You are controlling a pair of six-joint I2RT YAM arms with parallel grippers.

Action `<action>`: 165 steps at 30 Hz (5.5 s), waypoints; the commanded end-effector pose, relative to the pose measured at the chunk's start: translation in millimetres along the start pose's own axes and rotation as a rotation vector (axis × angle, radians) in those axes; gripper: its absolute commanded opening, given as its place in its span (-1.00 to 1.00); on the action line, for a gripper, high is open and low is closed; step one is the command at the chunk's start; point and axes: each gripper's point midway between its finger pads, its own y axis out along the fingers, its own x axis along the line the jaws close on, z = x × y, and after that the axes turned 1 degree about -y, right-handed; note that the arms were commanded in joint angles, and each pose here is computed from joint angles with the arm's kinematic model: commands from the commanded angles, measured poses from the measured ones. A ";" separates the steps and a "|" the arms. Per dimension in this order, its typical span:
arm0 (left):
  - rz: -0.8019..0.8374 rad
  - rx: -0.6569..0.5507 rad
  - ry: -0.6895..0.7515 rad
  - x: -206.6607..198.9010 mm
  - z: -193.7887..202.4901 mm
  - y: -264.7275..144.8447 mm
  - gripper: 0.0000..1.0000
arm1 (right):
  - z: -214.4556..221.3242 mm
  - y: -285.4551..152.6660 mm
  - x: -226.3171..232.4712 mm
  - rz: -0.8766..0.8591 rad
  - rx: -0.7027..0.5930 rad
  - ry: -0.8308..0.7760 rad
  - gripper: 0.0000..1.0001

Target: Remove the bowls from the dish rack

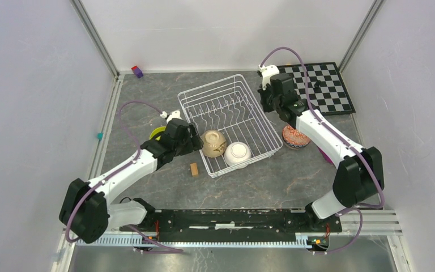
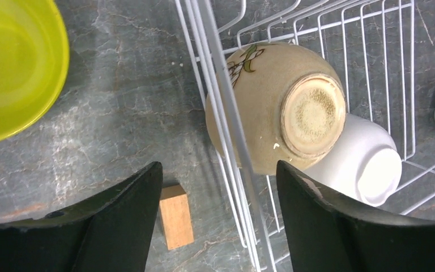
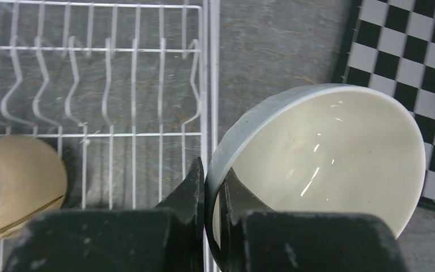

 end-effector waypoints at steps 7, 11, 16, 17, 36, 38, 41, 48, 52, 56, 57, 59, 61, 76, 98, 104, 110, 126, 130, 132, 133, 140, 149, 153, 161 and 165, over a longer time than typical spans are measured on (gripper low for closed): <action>0.090 -0.063 -0.054 -47.1 -35.5 28.8 -0.02 | -50.7 -60.0 43.6 -0.172 -0.168 -0.096 -1.00; 0.118 -0.065 -0.073 -63.1 -43.8 39.6 -0.07 | -56.4 -80.3 58.1 -0.231 -0.191 -0.136 -1.00; 0.143 -0.078 -0.048 -75.2 -53.6 46.0 0.00 | -57.1 -101.5 70.8 -0.281 -0.227 -0.158 -1.00; 0.123 -0.083 -0.049 -71.3 -54.1 45.6 0.05 | -56.7 -105.7 75.0 -0.297 -0.233 -0.162 -1.00; -0.147 -0.357 -0.237 52.5 -57.0 -74.4 0.74 | -33.0 -177.0 215.6 -0.822 -0.389 -0.405 -1.00; -0.112 -0.366 -0.247 45.8 -66.2 -96.5 0.73 | -26.8 -184.7 233.6 -0.857 -0.399 -0.460 -1.00; -0.085 -0.381 -0.196 36.9 -83.4 -127.6 0.73 | -15.5 -200.9 260.1 -0.916 -0.431 -0.548 -1.00; 0.144 -0.219 0.057 -13.2 -75.4 -153.3 0.75 | 31.9 -238.0 292.3 -1.084 -0.472 -0.669 -1.00; 0.285 -0.128 0.159 -38.6 -62.5 -163.7 0.75 | 57.9 -246.6 287.5 -1.150 -0.452 -0.689 -1.00; 0.403 -0.060 0.232 -59.4 -54.8 -179.0 0.75 | 66.5 -252.3 274.0 -1.137 -0.458 -0.730 -0.99; 0.416 -0.036 0.240 -63.3 -53.1 -181.1 0.75 | 66.5 -251.7 269.8 -1.118 -0.462 -0.734 -0.99; 0.447 0.031 0.260 -72.8 -48.3 -183.2 0.77 | 66.7 -250.5 261.8 -1.074 -0.490 -0.763 -1.00; 0.490 0.093 0.269 -83.6 -42.7 -183.0 0.83 | 72.8 -246.4 255.9 -1.039 -0.523 -0.836 -1.00; 0.615 0.249 0.267 -119.9 -24.3 -154.6 0.60 | 123.0 -180.8 237.9 -0.811 -0.200 -1.290 -1.00; 0.264 0.143 0.527 -108.2 -6.3 -108.6 0.00 | 84.8 -195.2 258.5 -0.839 -0.284 -1.232 -1.00; 0.198 0.081 0.546 -101.6 -13.0 -105.9 -0.74 | 73.9 -197.9 259.6 -0.819 -0.331 -1.206 -0.69; 0.132 -0.020 0.492 -88.9 -30.7 -110.6 -0.95 | 59.3 -197.6 253.1 -0.746 -0.398 -1.167 0.03; -0.256 -0.253 0.103 23.0 -86.5 -116.3 -0.95 | 3.3 -217.8 178.1 -0.347 -0.726 -0.818 0.75; -0.412 -0.289 -0.072 74.9 -94.1 -115.2 -0.95 | 12.0 -217.2 177.2 -0.360 -0.735 -0.814 0.76; -0.461 -0.320 -0.139 91.2 -99.6 -115.8 -0.95 | 16.0 -215.7 179.7 -0.375 -0.728 -0.815 0.76; -0.480 -0.331 -0.176 98.1 -102.7 -115.8 -0.95 | 17.7 -214.8 180.4 -0.380 -0.720 -0.810 0.76; -0.571 -0.418 -0.464 131.7 -134.3 -116.5 -0.95 | 31.9 -216.6 186.3 -0.458 -0.704 -0.709 0.74; -0.730 -0.576 -0.755 188.6 -171.1 -131.8 -0.95 | 45.4 -229.9 184.3 -0.538 -0.743 -0.651 0.74; -0.809 -0.590 -0.858 211.7 -172.5 -128.9 -0.95 | 46.7 -234.5 182.4 -0.552 -0.759 -0.644 0.74; -0.813 -0.437 -1.080 241.2 -139.4 -85.2 -0.95 | 47.1 -245.2 184.0 -0.595 -0.799 -0.676 0.73; -0.843 -0.369 -1.120 247.0 -117.6 -69.0 -0.95 | 48.1 -248.9 188.4 -0.626 -0.813 -0.685 0.72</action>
